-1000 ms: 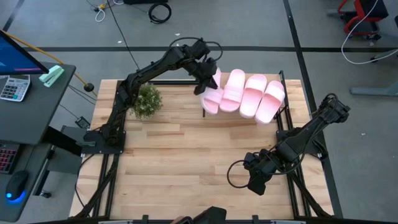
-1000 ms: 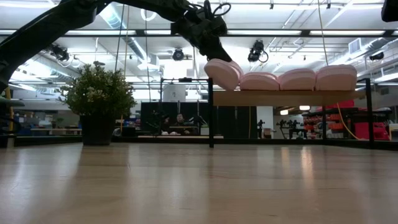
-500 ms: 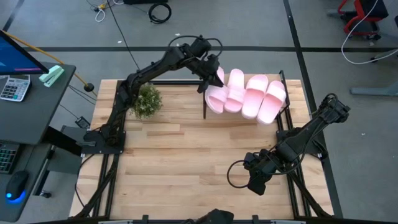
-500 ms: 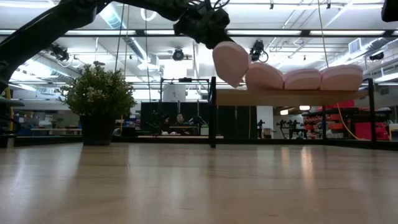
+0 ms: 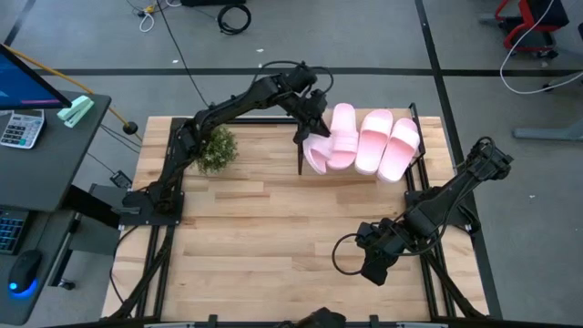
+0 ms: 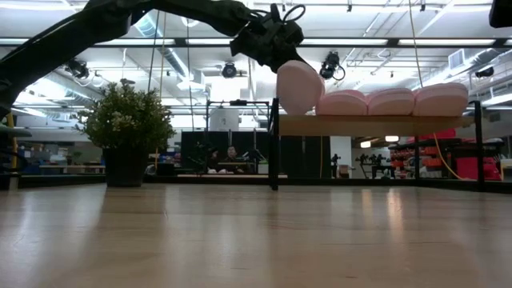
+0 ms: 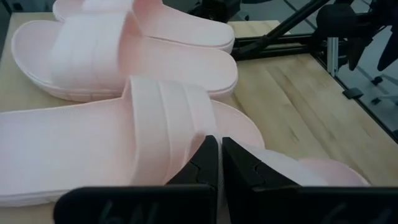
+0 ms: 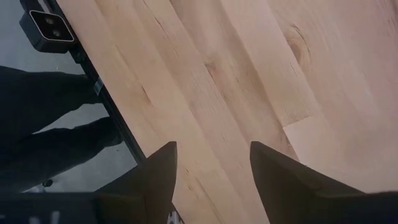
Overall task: Pick and place slides into the shelf
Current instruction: Adjust the slides on the shelf
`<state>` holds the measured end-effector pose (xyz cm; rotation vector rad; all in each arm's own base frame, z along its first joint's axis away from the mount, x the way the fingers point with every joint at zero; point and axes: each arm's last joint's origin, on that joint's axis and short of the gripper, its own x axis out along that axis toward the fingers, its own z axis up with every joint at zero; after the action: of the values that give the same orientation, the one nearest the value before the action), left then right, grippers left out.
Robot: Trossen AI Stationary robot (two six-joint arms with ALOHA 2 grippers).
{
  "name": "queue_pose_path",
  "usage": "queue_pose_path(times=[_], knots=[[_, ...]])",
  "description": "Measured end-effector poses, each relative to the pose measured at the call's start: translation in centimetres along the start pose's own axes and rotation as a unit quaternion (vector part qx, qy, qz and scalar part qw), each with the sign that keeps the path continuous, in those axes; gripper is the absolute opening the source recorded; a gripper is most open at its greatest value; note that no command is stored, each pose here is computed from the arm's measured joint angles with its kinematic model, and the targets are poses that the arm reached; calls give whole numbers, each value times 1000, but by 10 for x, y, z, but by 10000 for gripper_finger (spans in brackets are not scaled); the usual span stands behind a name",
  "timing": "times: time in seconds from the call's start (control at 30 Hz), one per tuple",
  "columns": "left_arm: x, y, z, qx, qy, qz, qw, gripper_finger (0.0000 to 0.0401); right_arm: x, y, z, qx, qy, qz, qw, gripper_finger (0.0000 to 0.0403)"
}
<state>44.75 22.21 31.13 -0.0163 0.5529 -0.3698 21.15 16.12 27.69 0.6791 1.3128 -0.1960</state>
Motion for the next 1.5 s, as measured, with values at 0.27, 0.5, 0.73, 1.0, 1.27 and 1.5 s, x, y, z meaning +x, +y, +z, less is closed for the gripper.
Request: queue_pose_path(times=[0.27,0.5,0.73,1.0,1.27,1.5], knots=[[-38,7,-2,-29,14,28,999,10,0,0,0,-2,-4,-1,1000,208],[-61,11,-12,-58,41,32,997,10,0,0,1,-4,-20,-5,1000,208],[-68,10,-11,-38,29,21,999,9,0,0,1,-4,-20,-5,1000,208],[-69,17,4,2,-31,45,998,9,0,0,1,-4,-20,-5,1000,208],[-69,21,3,1,-35,51,998,9,0,0,1,-1,-20,-5,1000,208],[-66,20,1,-18,-54,7,998,9,0,0,1,2,-20,-5,1000,208]])
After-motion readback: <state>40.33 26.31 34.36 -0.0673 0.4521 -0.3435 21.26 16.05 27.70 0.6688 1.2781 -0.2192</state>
